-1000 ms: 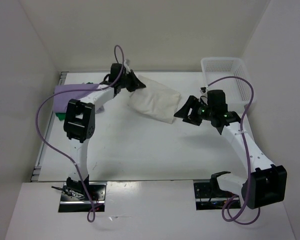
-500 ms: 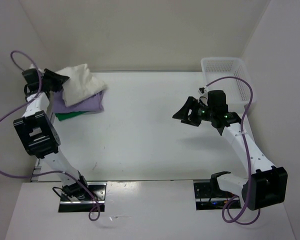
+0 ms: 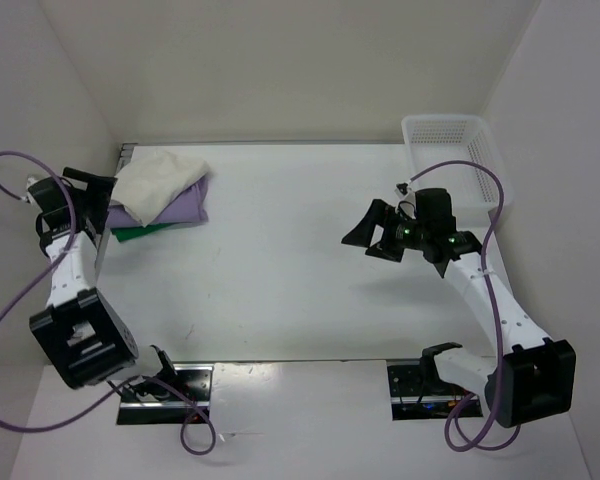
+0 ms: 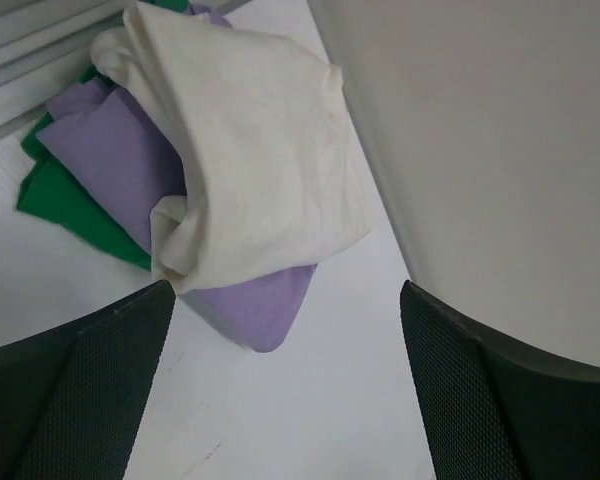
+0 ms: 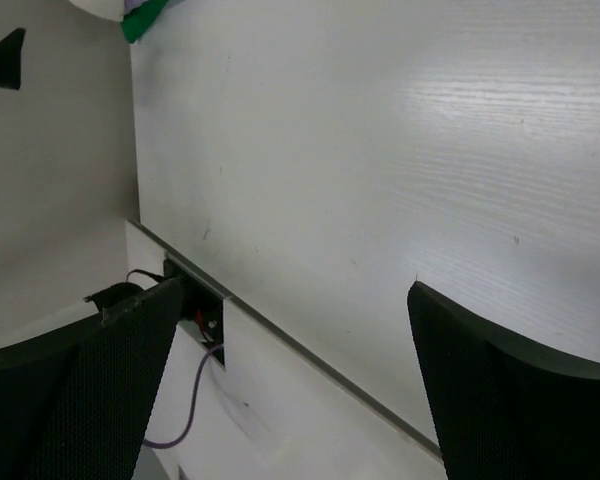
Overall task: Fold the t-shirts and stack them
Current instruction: Put the neatly folded tshirt into the corner of the board with the left arm
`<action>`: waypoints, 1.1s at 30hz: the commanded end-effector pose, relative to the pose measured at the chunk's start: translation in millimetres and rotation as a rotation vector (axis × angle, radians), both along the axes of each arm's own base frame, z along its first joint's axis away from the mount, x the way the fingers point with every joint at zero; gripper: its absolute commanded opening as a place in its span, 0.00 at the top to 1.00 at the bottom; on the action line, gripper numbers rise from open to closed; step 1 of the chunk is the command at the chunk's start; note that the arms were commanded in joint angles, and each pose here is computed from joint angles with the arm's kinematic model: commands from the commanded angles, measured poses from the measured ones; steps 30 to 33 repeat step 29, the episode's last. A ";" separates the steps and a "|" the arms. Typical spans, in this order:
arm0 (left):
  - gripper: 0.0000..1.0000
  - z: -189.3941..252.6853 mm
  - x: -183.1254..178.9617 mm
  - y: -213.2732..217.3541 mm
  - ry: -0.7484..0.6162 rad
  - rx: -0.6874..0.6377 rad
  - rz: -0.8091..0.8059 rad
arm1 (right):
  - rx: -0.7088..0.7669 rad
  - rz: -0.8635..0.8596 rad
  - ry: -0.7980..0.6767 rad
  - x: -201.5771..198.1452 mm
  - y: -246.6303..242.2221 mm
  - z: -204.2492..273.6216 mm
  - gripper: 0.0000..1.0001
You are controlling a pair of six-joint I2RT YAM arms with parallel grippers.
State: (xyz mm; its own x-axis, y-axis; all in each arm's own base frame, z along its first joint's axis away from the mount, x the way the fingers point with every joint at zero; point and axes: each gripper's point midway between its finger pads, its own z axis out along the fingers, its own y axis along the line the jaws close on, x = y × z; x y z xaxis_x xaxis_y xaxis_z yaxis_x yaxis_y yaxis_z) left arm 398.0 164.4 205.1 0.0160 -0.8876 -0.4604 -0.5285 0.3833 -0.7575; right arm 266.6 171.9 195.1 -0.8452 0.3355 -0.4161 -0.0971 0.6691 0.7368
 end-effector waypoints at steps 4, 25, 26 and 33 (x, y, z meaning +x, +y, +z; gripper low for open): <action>0.00 1.1 -25.3 -60.0 0.012 0.058 -0.105 | -0.078 -0.016 -0.010 -11.5 -3.0 -13.8 0.00; 0.00 -1.9 -95.8 -231.1 -0.064 0.039 -0.785 | -0.033 0.049 -0.031 -24.6 10.7 -6.2 0.00; 0.00 0.1 -94.9 -233.6 -0.074 0.046 -0.795 | -0.027 0.056 -0.030 -25.7 11.7 -5.6 0.00; 0.00 -3.5 -94.6 -238.7 -0.062 0.045 -0.807 | -0.030 0.056 -0.021 -25.0 11.9 -8.0 0.00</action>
